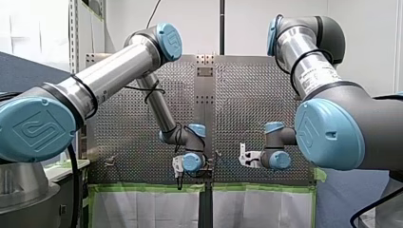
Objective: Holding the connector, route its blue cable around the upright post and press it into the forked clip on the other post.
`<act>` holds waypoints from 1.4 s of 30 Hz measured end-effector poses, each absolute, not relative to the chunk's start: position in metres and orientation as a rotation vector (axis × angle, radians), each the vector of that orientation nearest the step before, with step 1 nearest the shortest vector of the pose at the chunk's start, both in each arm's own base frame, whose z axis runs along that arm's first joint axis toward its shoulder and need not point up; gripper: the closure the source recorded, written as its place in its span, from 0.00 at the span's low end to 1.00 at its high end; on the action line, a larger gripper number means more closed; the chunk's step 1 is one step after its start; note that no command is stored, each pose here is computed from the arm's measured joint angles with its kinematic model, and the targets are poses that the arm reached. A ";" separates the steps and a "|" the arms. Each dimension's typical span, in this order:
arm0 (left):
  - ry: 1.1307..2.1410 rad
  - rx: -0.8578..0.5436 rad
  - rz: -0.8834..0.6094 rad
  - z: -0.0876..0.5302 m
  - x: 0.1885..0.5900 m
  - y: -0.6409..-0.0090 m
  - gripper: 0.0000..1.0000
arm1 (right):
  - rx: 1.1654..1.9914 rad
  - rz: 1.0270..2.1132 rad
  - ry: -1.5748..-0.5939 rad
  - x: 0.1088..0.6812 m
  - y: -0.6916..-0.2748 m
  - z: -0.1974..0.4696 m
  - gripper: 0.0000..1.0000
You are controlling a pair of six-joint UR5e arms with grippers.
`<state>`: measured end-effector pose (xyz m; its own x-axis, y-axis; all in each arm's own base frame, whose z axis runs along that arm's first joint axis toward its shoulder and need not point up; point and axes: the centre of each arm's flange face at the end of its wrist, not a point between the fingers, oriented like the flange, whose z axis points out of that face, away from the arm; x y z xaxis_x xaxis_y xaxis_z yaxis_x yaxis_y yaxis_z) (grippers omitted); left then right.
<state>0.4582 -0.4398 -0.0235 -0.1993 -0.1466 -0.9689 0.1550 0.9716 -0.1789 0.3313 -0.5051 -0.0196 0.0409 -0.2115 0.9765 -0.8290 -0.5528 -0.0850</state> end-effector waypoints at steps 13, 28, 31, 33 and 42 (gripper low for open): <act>1.748 0.013 -0.280 -0.024 0.458 -0.442 1.00 | 1.792 1.539 -1.055 0.326 -0.509 -0.020 1.00; 1.736 0.033 -0.346 -0.015 0.466 -0.457 1.00 | 1.784 1.539 -1.057 0.324 -0.517 -0.017 1.00; 1.741 0.036 -0.362 -0.015 0.465 -0.460 1.00 | 1.783 1.534 -1.061 0.323 -0.518 -0.017 1.00; 1.746 0.036 -0.369 -0.015 0.464 -0.461 1.00 | 1.781 1.531 -1.064 0.321 -0.519 -0.018 1.00; 1.754 0.029 -0.386 -0.015 0.462 -0.462 1.00 | 1.759 1.500 -1.096 0.311 -0.524 -0.018 1.00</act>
<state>0.4618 -0.4621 -0.0150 -0.2234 -0.1904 -0.9559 0.2285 0.9432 -0.2413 0.3114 -0.5240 -0.0181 0.0325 -0.2170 0.9756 -0.8633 -0.4980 -0.0820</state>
